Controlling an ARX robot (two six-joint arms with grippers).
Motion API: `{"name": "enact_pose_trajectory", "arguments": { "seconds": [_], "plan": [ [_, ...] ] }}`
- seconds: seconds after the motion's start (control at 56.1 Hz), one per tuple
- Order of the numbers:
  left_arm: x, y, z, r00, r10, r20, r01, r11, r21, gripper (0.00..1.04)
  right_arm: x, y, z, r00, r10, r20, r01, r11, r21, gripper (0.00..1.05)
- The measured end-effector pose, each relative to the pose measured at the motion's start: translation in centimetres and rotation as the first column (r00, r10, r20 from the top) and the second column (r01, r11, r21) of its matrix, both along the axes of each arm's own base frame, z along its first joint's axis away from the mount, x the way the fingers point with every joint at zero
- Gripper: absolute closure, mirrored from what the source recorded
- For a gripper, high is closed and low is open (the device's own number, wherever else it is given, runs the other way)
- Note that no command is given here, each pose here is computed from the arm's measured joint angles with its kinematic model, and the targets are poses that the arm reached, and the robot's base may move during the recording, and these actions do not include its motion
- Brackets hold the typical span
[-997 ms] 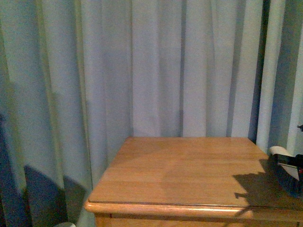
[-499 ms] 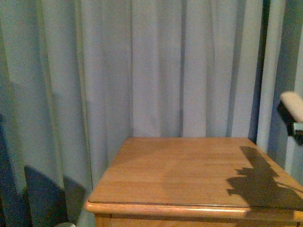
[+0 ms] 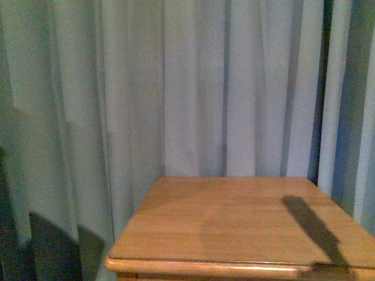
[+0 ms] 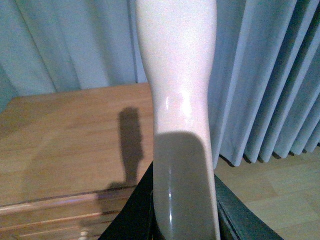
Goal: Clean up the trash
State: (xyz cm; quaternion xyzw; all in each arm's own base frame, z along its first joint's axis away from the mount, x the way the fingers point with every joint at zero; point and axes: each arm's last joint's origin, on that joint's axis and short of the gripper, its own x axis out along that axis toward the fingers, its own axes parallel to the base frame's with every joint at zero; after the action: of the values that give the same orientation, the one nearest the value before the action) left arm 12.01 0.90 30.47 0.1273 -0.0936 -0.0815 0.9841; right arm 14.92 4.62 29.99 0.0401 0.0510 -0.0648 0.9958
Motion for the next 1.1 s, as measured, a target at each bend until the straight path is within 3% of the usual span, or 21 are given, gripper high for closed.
{"name": "enact_pose_trajectory", "arguments": {
  "seconds": [0.232, 1.104],
  "plan": [
    [0.0, 0.0, 0.0, 1.0, 0.0, 0.0, 0.0, 1.0, 0.0, 0.77, -2.5, -0.5, 0.9, 0.994, -0.04, 0.103, 0.038, 0.999, 0.025, 0.85],
    [0.0, 0.1, -0.1, 1.0, 0.013, -0.003, -0.013, 1.0, -0.005, 0.77, -2.4, -0.2, 0.7, 0.996, -0.041, 0.081, 0.041, 0.999, 0.007, 0.85]
  ]
}}
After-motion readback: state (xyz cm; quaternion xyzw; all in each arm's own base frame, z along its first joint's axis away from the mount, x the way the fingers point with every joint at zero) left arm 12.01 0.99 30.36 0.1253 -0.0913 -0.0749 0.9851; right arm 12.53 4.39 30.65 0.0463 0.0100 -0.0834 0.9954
